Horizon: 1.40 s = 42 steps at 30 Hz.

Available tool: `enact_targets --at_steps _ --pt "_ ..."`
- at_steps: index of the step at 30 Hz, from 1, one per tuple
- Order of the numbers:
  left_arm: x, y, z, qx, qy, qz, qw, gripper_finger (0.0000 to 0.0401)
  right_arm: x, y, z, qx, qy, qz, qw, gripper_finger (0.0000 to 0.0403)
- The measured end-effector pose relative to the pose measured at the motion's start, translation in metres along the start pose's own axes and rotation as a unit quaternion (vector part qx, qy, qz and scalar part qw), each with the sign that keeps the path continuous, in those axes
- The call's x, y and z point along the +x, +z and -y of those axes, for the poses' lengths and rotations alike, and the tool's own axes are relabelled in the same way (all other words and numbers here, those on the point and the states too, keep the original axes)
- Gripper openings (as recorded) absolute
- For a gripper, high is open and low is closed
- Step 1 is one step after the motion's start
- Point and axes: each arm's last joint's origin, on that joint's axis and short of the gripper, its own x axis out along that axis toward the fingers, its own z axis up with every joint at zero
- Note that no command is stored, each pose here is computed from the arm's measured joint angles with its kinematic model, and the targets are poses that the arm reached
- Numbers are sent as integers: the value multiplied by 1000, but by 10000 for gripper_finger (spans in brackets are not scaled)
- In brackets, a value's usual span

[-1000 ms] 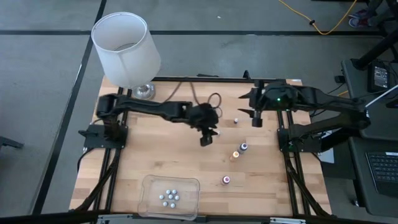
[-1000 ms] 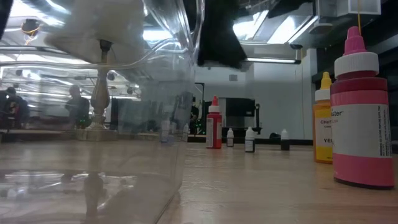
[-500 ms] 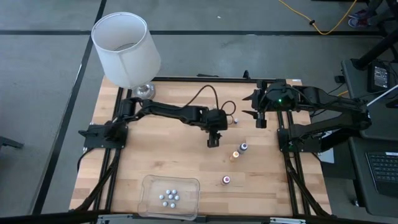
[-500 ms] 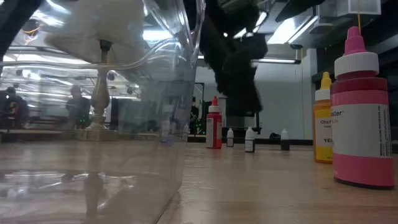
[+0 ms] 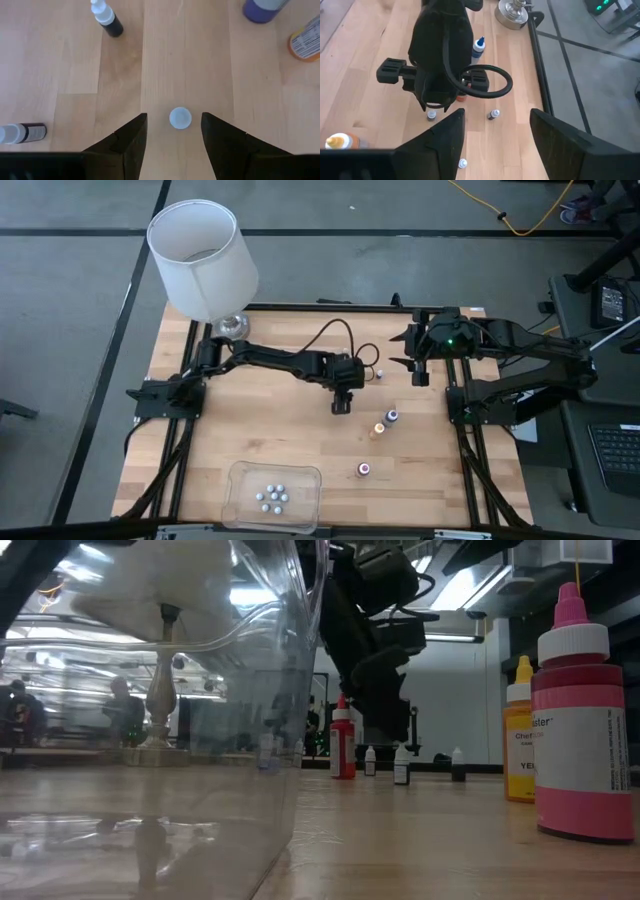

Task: Pick & Place food coloring
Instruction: Put the small blue food coloring bottle into the bin

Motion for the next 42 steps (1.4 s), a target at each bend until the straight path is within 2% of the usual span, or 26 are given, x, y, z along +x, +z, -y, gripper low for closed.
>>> enact_targets --at_steps 10,19,33,42 --pt "19 -7 6 14 -12 -18 1000 182 0 0 0 -8 0 0 1000 223" --pt "22 -5 7 13 8 -3 1000 175 0 0 0 -6 -1 0 1000 223" --pt "22 -5 8 10 -1 -2 1000 105 0 0 0 -6 -1 0 1000 223" --pt "21 -4 9 -21 -2 -1 1000 57 0 0 0 -6 -1 0 1000 223"
